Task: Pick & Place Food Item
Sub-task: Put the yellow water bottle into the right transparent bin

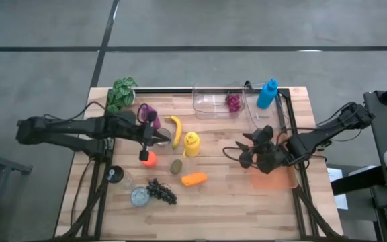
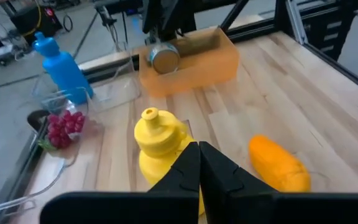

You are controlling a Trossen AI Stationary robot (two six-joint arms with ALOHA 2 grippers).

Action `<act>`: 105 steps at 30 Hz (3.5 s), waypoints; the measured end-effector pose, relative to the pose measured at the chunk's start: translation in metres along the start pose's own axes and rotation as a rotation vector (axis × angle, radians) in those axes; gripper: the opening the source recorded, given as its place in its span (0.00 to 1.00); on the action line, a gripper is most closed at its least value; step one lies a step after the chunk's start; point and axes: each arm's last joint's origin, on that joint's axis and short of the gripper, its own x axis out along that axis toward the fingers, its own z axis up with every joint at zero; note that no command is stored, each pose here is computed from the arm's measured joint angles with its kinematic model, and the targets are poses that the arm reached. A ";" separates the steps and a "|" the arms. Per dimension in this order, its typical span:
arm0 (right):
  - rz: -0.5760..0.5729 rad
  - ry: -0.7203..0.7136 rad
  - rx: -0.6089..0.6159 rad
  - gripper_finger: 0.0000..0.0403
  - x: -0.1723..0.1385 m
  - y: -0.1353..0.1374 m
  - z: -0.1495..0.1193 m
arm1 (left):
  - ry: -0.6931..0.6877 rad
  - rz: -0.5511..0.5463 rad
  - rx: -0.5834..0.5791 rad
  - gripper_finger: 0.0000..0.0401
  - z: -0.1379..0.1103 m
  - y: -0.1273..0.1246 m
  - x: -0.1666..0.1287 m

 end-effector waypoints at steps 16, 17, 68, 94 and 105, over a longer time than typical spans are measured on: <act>0.021 0.004 -0.014 0.54 0.001 0.000 -0.013 | 0.143 -0.041 -0.047 0.13 -0.012 0.001 0.039; 0.021 0.004 -0.014 0.54 0.001 0.000 -0.013 | 0.155 -0.045 -0.048 0.14 -0.014 0.001 0.042; 0.019 0.005 -0.035 0.54 0.006 -0.003 -0.021 | 0.380 -0.001 0.002 0.11 -0.050 0.010 0.164; 0.023 0.002 -0.027 0.54 0.006 -0.002 -0.021 | 0.372 0.007 -0.029 0.11 -0.069 0.009 0.205; 0.012 -0.032 -0.024 0.54 0.006 -0.002 -0.020 | 0.374 -0.002 0.011 0.11 -0.070 0.011 0.228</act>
